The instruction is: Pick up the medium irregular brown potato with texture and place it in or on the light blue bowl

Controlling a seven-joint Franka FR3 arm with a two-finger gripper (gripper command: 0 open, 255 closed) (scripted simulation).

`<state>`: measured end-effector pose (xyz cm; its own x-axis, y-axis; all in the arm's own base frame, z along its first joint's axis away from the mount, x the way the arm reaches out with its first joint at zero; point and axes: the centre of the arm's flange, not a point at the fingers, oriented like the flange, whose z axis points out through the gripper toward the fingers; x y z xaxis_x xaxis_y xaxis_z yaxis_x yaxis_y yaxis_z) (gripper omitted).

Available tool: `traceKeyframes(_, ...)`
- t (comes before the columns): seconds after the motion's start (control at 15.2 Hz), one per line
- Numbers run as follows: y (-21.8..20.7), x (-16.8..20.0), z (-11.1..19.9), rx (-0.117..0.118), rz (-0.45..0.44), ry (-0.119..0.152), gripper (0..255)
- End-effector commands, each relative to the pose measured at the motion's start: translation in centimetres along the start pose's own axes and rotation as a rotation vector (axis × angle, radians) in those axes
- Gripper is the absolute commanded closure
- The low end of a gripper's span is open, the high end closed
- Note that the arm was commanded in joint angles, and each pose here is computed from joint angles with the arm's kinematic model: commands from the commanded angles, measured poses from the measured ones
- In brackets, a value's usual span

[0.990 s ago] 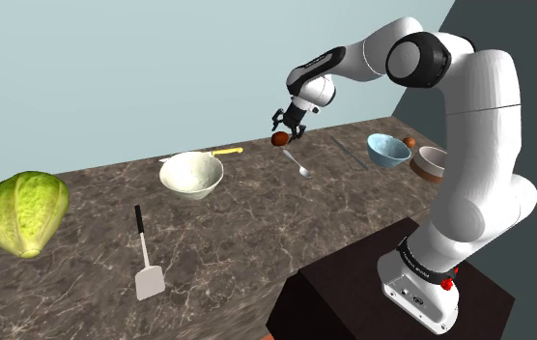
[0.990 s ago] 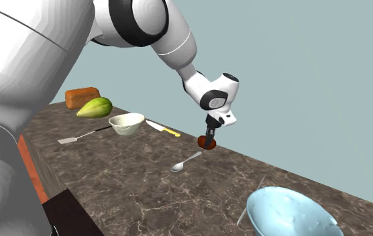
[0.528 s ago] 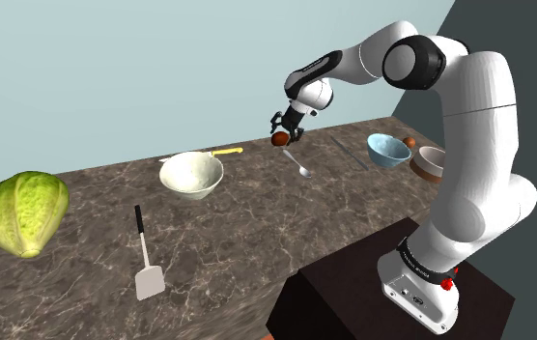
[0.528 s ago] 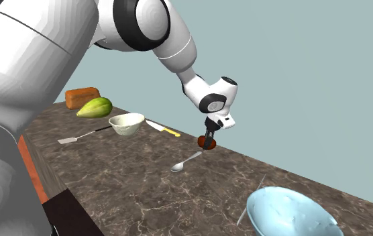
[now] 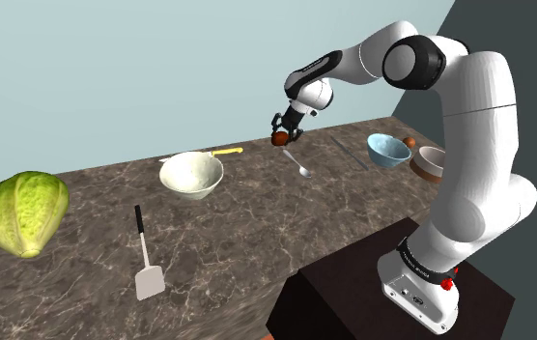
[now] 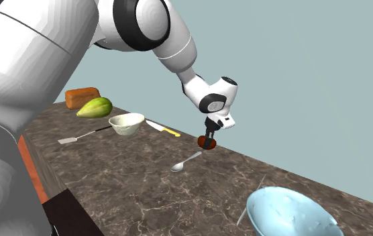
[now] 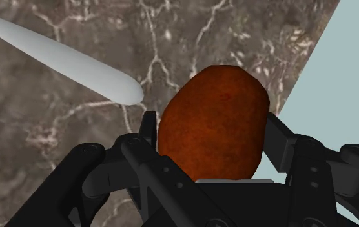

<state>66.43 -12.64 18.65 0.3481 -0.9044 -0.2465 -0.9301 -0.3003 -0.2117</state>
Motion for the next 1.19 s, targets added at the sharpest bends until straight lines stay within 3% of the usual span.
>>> traceKeyframes(0.0,0.0,0.0,0.0,0.000,0.000,0.000,255)
traceKeyframes(0.2,0.0,0.0,0.0,0.000,0.000,0.000,255)
traceKeyframes(1.12,-1.6,-1.8,-7.0,0.000,0.000,0.000,255)
